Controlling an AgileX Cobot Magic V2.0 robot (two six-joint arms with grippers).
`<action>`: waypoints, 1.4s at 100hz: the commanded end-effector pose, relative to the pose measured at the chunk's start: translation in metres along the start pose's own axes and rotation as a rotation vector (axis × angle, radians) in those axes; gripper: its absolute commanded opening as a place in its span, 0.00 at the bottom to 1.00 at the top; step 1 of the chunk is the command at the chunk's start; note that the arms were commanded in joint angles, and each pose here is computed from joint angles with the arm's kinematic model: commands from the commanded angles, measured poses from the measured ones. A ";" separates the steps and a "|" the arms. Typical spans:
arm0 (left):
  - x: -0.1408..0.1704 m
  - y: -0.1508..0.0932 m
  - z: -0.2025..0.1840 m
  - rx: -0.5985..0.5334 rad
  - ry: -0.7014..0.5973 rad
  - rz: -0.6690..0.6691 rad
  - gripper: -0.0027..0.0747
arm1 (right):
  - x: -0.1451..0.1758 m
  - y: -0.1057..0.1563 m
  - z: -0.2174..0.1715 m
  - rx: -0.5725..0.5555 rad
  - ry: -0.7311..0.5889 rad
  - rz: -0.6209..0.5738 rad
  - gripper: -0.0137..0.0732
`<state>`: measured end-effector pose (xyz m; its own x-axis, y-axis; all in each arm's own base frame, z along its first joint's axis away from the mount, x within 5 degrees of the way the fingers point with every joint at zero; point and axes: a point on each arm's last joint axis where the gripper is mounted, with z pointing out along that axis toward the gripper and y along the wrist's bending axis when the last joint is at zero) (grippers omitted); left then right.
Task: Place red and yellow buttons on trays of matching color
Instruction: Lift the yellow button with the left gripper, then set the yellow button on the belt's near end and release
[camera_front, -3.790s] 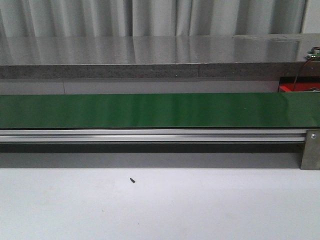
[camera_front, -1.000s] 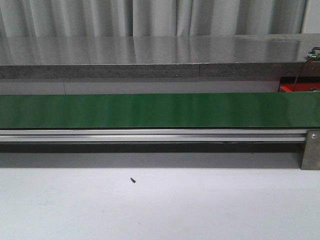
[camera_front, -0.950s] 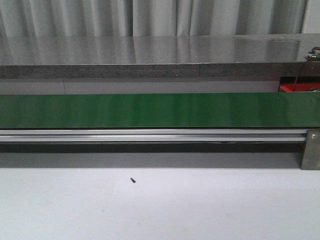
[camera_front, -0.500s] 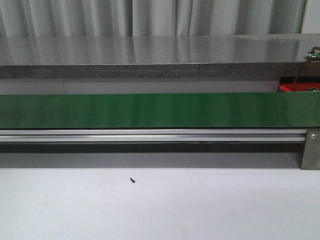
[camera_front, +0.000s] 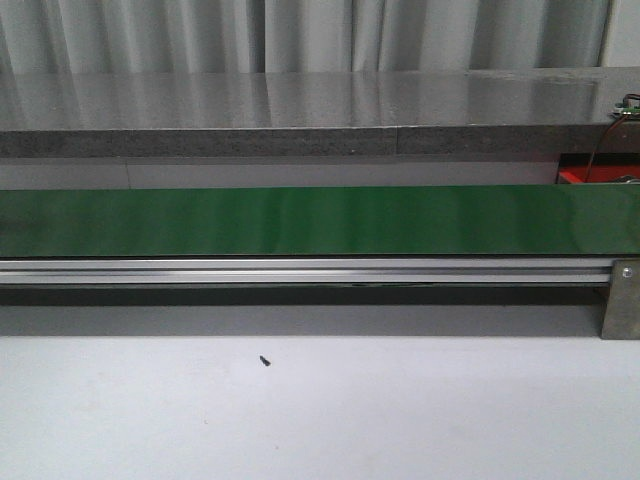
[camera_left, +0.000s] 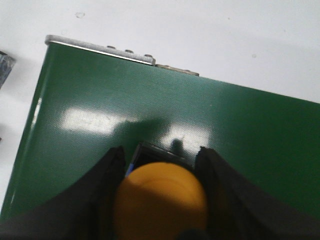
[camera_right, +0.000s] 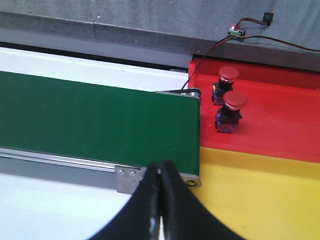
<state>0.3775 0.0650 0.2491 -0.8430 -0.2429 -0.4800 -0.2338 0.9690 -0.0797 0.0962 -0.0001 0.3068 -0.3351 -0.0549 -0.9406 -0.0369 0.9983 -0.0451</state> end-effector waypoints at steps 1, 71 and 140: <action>-0.011 -0.002 -0.020 0.002 -0.072 0.028 0.42 | -0.013 -0.002 -0.003 0.023 -0.084 0.009 0.08; -0.016 -0.006 -0.107 0.032 -0.309 0.028 0.90 | -0.013 -0.002 -0.003 0.023 -0.084 0.009 0.08; 0.009 0.154 -0.123 -0.301 -0.392 -0.333 0.90 | -0.013 -0.002 -0.003 0.023 -0.084 0.009 0.08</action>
<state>0.2801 0.1908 0.3257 -0.5840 -0.4404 -0.6819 -0.5795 0.8144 -0.0298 0.0962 -0.0001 0.3068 -0.3351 -0.0549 -0.9406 -0.0369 0.9983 -0.0451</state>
